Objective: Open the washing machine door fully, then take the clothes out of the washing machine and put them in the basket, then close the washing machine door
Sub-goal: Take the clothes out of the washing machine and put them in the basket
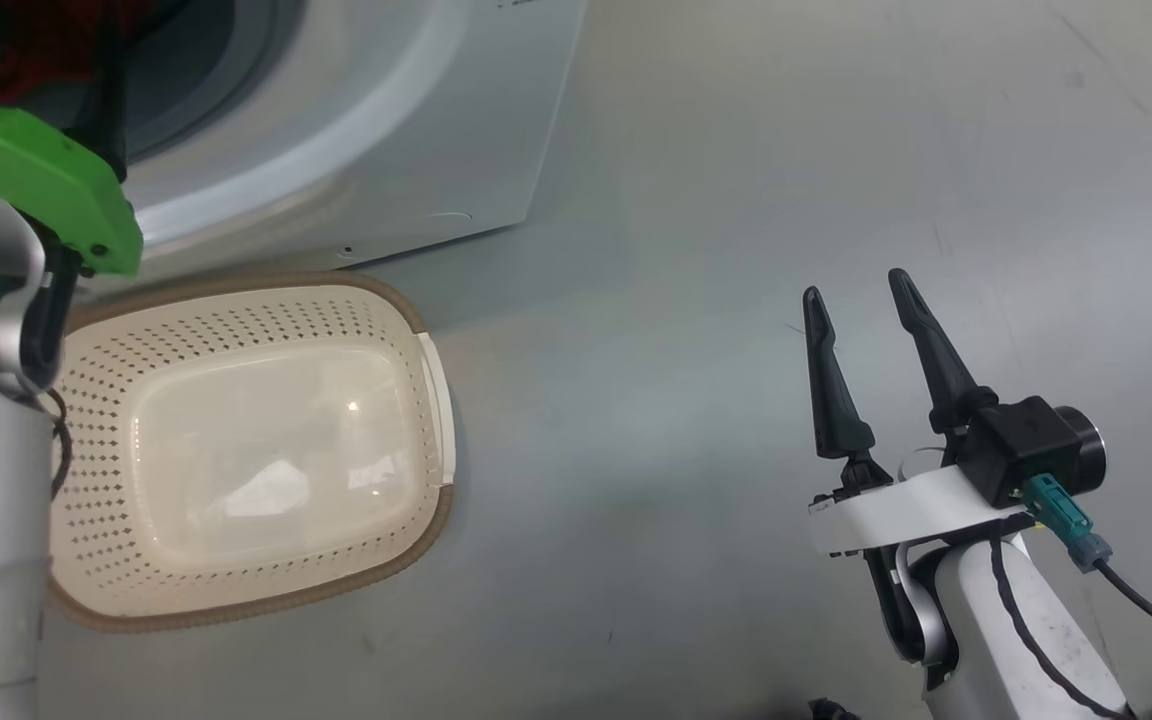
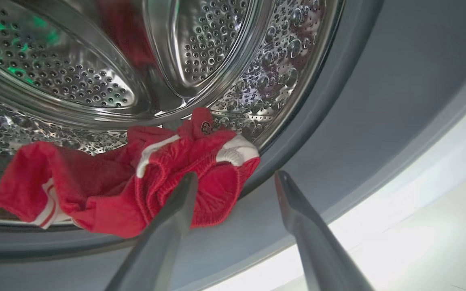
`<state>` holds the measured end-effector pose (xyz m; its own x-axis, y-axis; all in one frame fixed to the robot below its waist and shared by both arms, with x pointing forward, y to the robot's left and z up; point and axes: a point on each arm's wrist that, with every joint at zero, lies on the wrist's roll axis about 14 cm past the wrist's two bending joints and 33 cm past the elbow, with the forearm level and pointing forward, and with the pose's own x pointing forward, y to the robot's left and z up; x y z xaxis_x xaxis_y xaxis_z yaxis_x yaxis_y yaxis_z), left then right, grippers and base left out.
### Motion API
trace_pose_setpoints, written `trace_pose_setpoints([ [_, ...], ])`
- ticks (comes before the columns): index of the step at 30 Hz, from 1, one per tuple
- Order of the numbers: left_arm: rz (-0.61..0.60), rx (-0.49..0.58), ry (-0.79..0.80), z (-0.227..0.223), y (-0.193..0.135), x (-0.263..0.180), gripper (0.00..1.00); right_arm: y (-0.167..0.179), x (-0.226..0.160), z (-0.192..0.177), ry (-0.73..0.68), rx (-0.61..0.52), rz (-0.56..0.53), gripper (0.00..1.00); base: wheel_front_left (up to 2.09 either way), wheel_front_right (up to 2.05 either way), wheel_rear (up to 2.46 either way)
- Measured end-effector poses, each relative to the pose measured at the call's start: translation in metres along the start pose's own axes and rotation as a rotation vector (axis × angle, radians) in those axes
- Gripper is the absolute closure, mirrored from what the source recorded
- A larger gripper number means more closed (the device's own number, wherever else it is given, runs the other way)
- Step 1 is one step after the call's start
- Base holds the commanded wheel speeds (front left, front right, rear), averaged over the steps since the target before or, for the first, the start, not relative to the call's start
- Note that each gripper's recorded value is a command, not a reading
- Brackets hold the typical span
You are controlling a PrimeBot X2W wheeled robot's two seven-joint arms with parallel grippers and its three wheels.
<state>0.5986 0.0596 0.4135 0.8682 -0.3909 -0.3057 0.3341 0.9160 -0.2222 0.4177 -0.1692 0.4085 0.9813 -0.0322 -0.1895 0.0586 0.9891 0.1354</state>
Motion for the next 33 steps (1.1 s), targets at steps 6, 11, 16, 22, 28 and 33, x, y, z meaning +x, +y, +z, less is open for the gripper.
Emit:
trace_pose_setpoints([
  [6,-0.004,-0.008,0.097,-0.017,0.008,0.028,0.00,-0.009,0.004,-0.006,0.017,-0.001,-0.025,0.00,0.00,0.00,0.00],
  [11,0.004,-0.002,0.145,-0.025,0.018,0.047,0.00,-0.017,0.005,-0.013,0.038,0.004,-0.049,0.00,0.00,0.00,0.00],
  [16,0.000,-0.001,0.196,-0.040,0.019,0.059,0.00,-0.024,0.006,-0.016,0.048,-0.002,-0.069,0.00,0.00,0.00,0.00],
  [22,0.012,-0.001,0.274,-0.059,0.023,0.066,0.00,-0.027,0.006,-0.017,0.052,-0.001,-0.077,0.00,0.00,0.00,0.00],
  [28,0.026,-0.005,0.341,-0.073,0.027,0.066,0.51,-0.028,0.005,-0.017,0.054,0.012,-0.085,0.00,0.00,0.00,0.00],
  [33,0.026,0.002,0.366,-0.078,0.026,0.066,1.00,-0.028,0.005,-0.016,0.052,0.012,-0.084,0.00,0.00,0.00,0.00],
])
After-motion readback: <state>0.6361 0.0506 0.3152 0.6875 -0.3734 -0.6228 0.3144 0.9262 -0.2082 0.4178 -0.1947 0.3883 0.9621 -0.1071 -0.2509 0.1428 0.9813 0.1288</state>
